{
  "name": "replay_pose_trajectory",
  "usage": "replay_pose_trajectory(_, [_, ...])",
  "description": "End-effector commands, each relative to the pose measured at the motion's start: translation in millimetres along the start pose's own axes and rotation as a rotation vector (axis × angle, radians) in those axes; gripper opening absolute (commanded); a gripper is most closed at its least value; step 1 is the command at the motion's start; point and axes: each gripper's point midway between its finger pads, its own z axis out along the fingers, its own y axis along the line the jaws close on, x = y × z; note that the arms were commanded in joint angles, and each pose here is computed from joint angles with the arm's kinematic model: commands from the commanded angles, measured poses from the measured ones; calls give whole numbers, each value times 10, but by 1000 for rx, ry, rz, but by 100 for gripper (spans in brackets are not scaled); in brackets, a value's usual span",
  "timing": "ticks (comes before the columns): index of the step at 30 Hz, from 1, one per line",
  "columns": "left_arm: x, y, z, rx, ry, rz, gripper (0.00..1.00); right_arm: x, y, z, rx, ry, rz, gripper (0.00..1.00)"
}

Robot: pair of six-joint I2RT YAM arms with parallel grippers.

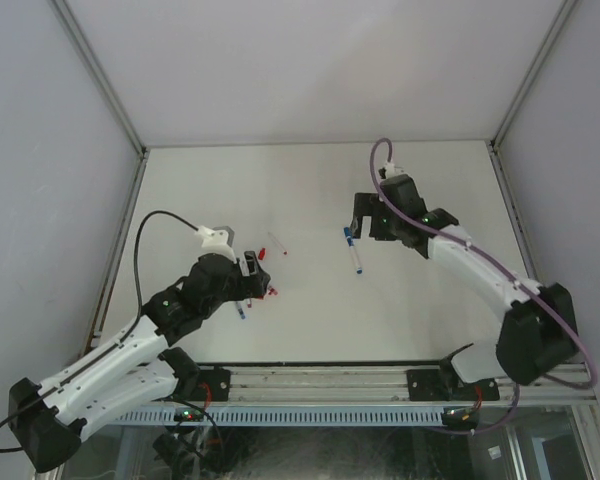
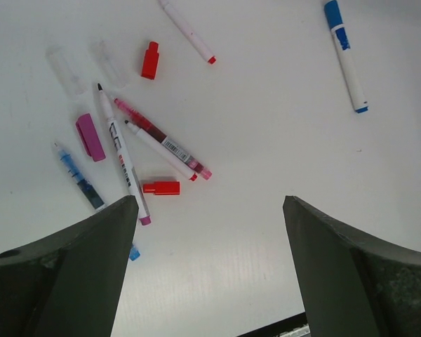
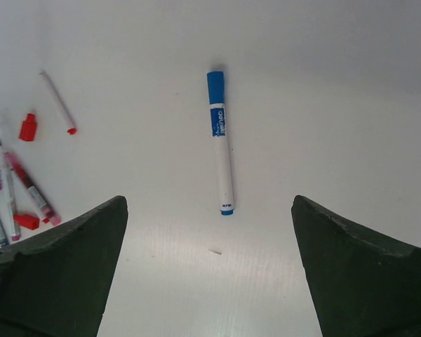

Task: Insert the pens into the pen caps
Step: Place the pen at the center of the board, then pick up the pen from the center of the board.

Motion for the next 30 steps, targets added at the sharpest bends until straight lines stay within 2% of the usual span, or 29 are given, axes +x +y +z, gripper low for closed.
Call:
replay_pose_trajectory(1, [-302,-77,-33,-13,-68,-3,90,-263,91,-318,-114,-204,49,100])
replay_pose_trajectory(5, [-288,-23,27,-58,-52,-5,90,-111,-16,-435,-152,-245,73,100])
replay_pose_trajectory(8, [-276,66,71,-108,-38,-18,87,-5,-206,-473,-104,-266,114,100])
replay_pose_trajectory(13, [-264,299,131,-219,-23,-19,85,228,-359,-509,-73,-210,135,99])
replay_pose_trajectory(20, [-195,664,189,-370,29,-39,72,447,-457,-535,-18,-150,138,98])
replay_pose_trajectory(24, [-91,816,180,-439,46,-89,68,497,-430,-549,-12,-143,119,98])
replay_pose_trajectory(30, [122,851,292,-443,84,-153,64,542,-179,-498,-110,-117,79,86])
